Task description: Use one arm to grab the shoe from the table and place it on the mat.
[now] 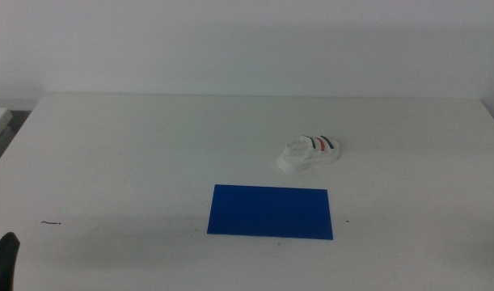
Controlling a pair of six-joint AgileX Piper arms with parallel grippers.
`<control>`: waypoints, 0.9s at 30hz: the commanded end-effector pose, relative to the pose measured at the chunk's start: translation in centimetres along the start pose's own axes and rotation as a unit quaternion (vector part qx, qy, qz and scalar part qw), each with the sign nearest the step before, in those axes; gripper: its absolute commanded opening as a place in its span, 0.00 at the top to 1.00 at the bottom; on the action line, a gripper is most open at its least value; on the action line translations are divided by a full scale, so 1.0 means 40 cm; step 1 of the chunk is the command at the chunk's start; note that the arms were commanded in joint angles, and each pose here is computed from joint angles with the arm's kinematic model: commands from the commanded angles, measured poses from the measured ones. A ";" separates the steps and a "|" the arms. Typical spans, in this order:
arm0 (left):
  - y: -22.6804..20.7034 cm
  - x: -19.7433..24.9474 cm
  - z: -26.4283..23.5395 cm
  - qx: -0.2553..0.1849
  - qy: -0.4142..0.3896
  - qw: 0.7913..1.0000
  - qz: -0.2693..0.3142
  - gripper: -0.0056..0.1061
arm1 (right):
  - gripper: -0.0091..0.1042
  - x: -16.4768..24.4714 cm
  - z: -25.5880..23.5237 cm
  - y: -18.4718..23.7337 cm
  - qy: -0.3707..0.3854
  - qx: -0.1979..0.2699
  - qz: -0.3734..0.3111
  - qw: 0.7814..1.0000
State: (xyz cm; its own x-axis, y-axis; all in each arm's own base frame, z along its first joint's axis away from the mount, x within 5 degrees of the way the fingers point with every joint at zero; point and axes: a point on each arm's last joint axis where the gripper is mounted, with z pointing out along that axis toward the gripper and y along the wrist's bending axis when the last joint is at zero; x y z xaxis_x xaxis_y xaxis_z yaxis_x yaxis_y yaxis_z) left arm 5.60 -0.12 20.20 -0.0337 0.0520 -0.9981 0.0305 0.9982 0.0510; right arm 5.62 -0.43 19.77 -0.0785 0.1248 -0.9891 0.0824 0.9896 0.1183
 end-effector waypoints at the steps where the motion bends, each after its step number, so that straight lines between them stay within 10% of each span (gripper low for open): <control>1: -0.001 -0.002 0.001 0.004 -0.004 1.000 -0.002 0.11 | 0.10 -0.004 -0.004 0.000 0.014 0.004 -0.006 1.000; 17: -0.001 -0.002 0.001 0.004 -0.004 1.000 -0.002 0.11 | 0.10 -0.402 0.211 0.103 0.314 -0.034 0.051 0.947; 27: -0.001 -0.002 0.001 0.004 -0.004 1.000 -0.002 0.11 | 0.10 -0.411 0.501 0.395 0.427 -0.093 0.056 0.898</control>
State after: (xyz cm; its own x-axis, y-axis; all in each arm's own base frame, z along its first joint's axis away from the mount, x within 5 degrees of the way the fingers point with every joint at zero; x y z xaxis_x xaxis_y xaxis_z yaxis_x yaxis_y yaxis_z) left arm 5.60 -0.12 20.20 -0.0337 0.0520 -0.9981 0.0305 0.9982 0.0510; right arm 26.68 10.46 36.00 -0.8248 0.1407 -0.5476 -0.0383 0.9524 0.3025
